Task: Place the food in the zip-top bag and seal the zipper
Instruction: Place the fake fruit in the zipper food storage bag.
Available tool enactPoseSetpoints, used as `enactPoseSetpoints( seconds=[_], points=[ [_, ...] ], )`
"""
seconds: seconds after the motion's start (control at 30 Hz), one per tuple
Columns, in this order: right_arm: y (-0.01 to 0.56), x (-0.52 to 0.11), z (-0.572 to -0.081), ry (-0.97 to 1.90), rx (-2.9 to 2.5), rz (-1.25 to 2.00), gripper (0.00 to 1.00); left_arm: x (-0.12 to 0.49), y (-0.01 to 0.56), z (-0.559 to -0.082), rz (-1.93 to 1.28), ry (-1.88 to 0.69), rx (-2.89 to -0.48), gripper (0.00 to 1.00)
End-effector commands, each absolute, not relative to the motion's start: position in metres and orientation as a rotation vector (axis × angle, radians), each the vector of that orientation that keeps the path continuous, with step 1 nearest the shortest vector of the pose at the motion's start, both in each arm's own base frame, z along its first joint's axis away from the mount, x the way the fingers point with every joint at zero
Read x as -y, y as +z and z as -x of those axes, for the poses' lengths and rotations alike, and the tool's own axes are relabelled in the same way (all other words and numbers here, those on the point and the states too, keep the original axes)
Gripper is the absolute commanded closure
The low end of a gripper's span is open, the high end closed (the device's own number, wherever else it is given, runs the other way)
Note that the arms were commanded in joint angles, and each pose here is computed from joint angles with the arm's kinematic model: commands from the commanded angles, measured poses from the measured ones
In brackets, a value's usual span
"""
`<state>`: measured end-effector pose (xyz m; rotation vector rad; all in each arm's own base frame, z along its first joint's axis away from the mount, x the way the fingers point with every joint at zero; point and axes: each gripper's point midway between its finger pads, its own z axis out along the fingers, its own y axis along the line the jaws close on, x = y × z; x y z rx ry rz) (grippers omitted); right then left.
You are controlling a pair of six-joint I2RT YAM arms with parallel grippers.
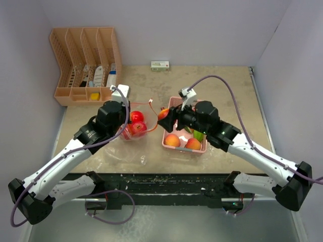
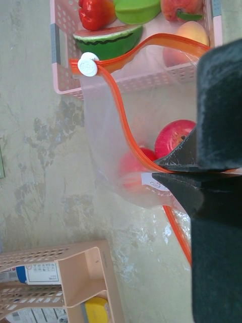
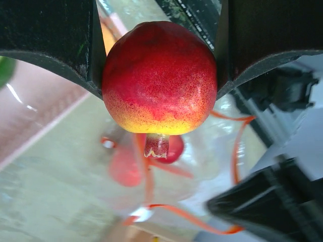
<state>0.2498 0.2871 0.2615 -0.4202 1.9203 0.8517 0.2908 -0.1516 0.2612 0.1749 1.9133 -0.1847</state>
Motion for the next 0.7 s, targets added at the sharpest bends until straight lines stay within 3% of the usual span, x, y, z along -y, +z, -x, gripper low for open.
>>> enactPoseSetpoints(
  seconds=[0.0,0.37,0.43,0.6,0.67],
  points=[
    [0.293,-0.327,-0.225,0.999,-1.772,0.583,0.48,0.160,0.274,-0.298,-0.143,-0.239,-1.869,1.00],
    [0.310,-0.372,-0.269,0.990,-1.699,0.500,0.39,0.166,0.276,-0.296,-0.156,-0.273,-1.868,1.00],
    [0.303,-0.378,-0.280,0.952,-1.729,0.492,0.32,0.165,0.278,-0.295,-0.154,-0.275,-1.864,1.00],
    [0.296,-0.381,-0.292,0.906,-1.752,0.459,0.00,0.163,0.281,-0.293,-0.151,-0.278,-1.859,1.00],
    [0.298,-0.376,-0.292,0.894,-1.751,0.443,0.00,0.163,0.282,-0.293,-0.151,-0.281,-1.855,1.00]
  ],
)
